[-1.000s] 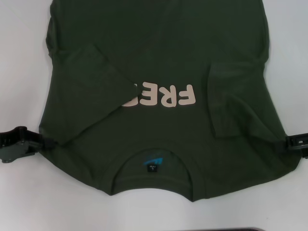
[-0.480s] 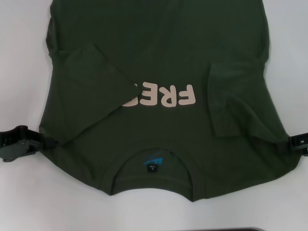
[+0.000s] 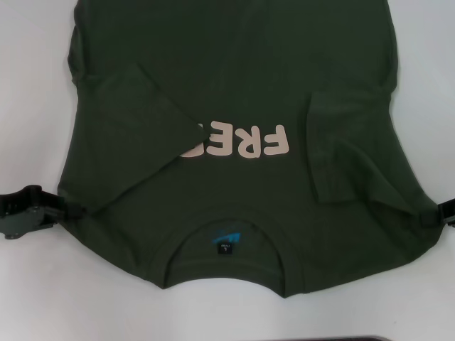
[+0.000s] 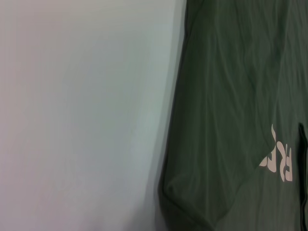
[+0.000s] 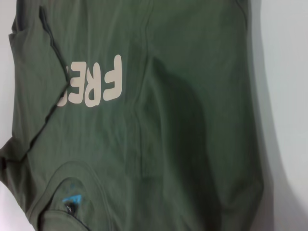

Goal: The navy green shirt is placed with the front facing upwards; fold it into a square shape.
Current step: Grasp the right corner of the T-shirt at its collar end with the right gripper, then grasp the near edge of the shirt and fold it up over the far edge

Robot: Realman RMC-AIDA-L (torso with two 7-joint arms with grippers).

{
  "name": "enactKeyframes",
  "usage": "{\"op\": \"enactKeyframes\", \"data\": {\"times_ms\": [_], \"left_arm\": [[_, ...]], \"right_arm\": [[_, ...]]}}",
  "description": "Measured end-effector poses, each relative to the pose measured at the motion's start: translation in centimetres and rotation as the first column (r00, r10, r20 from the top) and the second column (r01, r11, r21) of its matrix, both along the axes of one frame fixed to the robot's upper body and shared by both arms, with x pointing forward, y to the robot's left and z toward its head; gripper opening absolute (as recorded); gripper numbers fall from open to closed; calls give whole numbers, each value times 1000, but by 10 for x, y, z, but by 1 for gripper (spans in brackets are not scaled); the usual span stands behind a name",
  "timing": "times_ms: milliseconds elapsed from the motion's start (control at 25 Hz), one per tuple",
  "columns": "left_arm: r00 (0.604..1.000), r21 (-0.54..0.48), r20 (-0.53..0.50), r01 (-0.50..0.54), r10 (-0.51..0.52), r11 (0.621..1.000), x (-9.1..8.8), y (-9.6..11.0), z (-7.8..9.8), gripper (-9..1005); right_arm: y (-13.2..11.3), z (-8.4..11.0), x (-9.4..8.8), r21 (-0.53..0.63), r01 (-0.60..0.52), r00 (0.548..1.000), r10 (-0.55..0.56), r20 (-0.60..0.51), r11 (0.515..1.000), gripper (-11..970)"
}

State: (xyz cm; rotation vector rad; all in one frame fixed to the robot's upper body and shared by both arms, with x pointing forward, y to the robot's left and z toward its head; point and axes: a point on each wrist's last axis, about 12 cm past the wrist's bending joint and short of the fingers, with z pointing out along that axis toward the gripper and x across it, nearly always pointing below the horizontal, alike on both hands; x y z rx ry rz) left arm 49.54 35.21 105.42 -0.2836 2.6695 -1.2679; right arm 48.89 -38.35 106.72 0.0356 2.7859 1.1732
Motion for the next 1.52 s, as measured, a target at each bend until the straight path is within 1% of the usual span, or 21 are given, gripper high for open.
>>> {"op": "enactKeyframes", "data": {"times_ms": [160,360,560,760,920,1240,1360,1520], "left_arm": [[1000,-2,-1,2,-2,1000,0,0,0,57],[1000,-1,-10,21,-21,1000,-2,0,1,57],[996,-10,-21,87,-87,996,-7,2,5,56],[986,-1,-83,147,-146,989,-18,2,2,56],[981,-4,-101,164,-164,986,-22,1,1,56],[971,-11,-133,200,-199,980,-29,0,-1,56],[969,-31,-120,212,-214,977,-29,-1,2,56],[966,-94,-49,247,-253,964,-24,-7,13,56]], "right_arm": [[1,0,0,-2,-4,1000,4,-1,1000,214],[-1,1,1,-8,-5,1000,5,0,1000,10],[-10,7,-1,-44,-15,1000,15,-8,999,10],[-19,15,-3,-79,-28,999,27,-22,997,10],[-23,19,-3,-84,-25,999,23,-26,996,10],[-24,19,-7,-84,-36,998,32,-47,996,11],[-22,19,-8,-73,-38,998,34,-49,997,11],[-18,23,-4,-45,-54,998,53,-30,998,11]]}}
